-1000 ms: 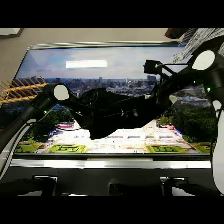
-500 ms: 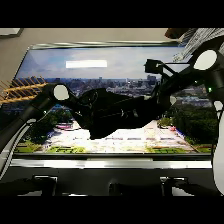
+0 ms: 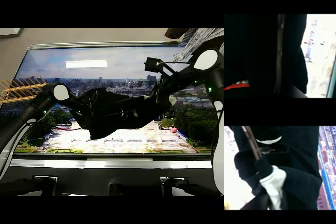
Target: Fold the clothes and pants, and hang the long-sleeved shirts on hangers.
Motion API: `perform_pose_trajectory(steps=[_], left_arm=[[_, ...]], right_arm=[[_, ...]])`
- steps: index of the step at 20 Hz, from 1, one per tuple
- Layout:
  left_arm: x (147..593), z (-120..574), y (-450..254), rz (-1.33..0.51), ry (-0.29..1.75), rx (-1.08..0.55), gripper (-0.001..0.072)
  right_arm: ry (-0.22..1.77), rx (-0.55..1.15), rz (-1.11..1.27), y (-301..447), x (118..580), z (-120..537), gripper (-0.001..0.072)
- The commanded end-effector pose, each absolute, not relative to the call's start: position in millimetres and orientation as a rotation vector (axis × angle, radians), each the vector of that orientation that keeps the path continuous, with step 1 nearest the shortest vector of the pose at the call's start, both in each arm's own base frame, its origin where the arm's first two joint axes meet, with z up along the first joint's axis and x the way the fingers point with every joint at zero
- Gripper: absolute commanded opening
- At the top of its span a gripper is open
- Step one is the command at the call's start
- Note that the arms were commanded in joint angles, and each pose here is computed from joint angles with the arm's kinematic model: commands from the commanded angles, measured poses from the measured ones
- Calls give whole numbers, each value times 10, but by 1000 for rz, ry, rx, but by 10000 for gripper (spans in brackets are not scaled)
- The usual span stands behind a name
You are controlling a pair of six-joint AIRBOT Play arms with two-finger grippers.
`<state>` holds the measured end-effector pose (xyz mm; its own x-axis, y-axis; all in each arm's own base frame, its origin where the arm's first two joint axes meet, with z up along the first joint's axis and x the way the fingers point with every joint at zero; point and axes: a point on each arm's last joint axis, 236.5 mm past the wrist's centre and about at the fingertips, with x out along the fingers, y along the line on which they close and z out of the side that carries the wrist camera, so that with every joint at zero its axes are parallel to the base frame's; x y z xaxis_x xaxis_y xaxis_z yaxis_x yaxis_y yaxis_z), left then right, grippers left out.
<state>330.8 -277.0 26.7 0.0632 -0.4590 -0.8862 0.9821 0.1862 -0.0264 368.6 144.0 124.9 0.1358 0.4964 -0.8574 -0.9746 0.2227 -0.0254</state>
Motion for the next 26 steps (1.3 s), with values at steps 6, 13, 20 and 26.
perform_pose_trajectory(steps=[6, 13, 20, 26], left_arm=[[3479, 309, -2777, -1126, 945, 606, 277], [4082, 475, -1952, -580, 1084, 192, 558], [3667, 306, -2807, -566, 1237, -427, 531], [3252, 296, -4015, -552, 1139, -530, 496]], right_arm=[[870, -715, 1188, 1393, 3666, 1249, 29], [940, -727, 949, 1051, 3679, 1446, 27], [1005, -622, 866, 1009, 3594, 1504, 28], [1015, -609, 859, 1007, 3585, 1501, 28]])
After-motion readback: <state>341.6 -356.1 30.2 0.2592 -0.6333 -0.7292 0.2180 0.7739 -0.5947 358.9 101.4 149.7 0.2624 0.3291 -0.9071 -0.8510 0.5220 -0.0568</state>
